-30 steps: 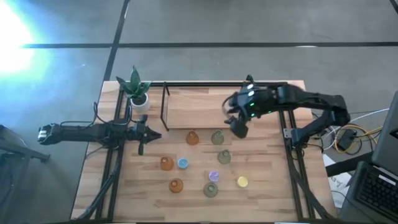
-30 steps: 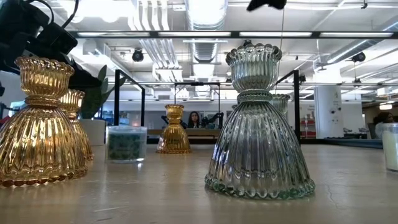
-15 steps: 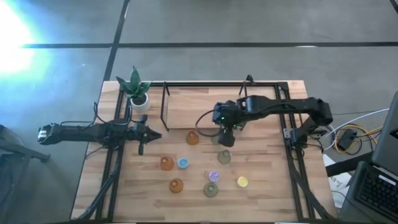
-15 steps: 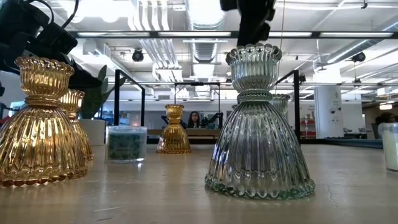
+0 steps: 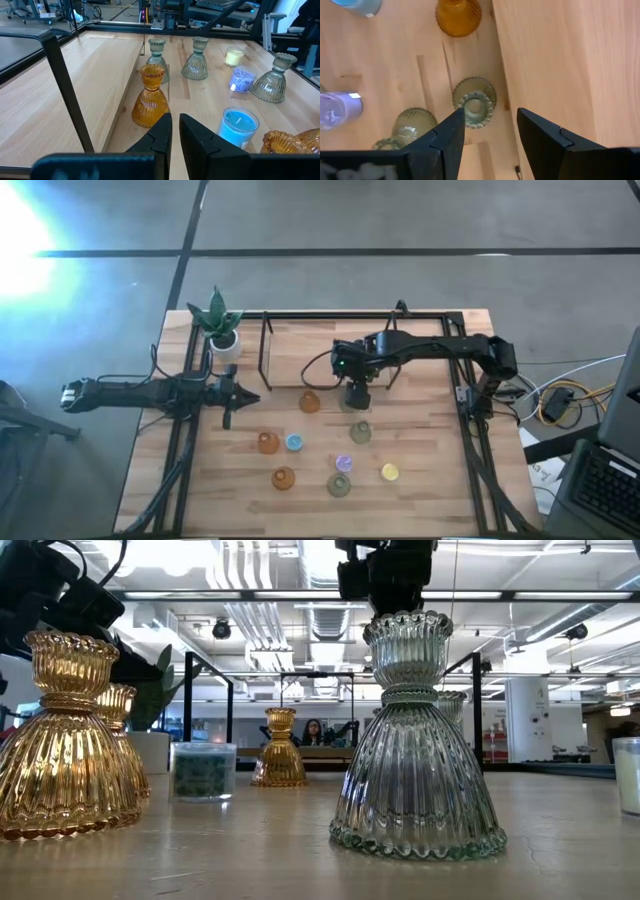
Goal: Pick & Place candle stick holders
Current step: Put the top green glass candlestick on the shelf
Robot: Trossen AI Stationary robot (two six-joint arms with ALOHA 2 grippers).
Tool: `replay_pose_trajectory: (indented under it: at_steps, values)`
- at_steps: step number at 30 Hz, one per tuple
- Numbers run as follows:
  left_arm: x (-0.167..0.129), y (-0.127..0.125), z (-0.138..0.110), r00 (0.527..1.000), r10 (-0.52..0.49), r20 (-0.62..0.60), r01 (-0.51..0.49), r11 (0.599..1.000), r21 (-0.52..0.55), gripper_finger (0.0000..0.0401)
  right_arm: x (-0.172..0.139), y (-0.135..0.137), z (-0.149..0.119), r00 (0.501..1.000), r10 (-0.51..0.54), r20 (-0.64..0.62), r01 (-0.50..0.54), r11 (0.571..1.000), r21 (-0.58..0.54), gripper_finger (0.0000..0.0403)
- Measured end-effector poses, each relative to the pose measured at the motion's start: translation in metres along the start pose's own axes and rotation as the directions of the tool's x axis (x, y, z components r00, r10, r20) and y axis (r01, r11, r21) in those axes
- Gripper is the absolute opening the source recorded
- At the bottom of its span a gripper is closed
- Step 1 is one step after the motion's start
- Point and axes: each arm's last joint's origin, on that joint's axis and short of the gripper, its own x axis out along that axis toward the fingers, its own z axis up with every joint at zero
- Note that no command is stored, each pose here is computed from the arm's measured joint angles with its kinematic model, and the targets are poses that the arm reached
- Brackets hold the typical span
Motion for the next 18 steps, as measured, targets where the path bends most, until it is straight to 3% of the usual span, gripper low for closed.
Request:
replay_pose_trajectory:
  at_steps: [9, 18]
  values:
    - [0.000, 0.000, 0.000, 1.000, 0.000, 0.001, 0.000, 1.000, 0.000, 0.0039, 0.020, -0.010, -0.008, 0.999, 0.041, -0.031, -0.041, 0.999, 0.012, 0.0133]
    - [0.000, 0.000, 0.000, 1.000, -0.001, 0.003, 0.001, 1.000, 0.000, 0.0039, 0.042, -0.010, -0.017, 0.997, 0.063, -0.041, -0.062, 0.998, 0.031, 0.0143]
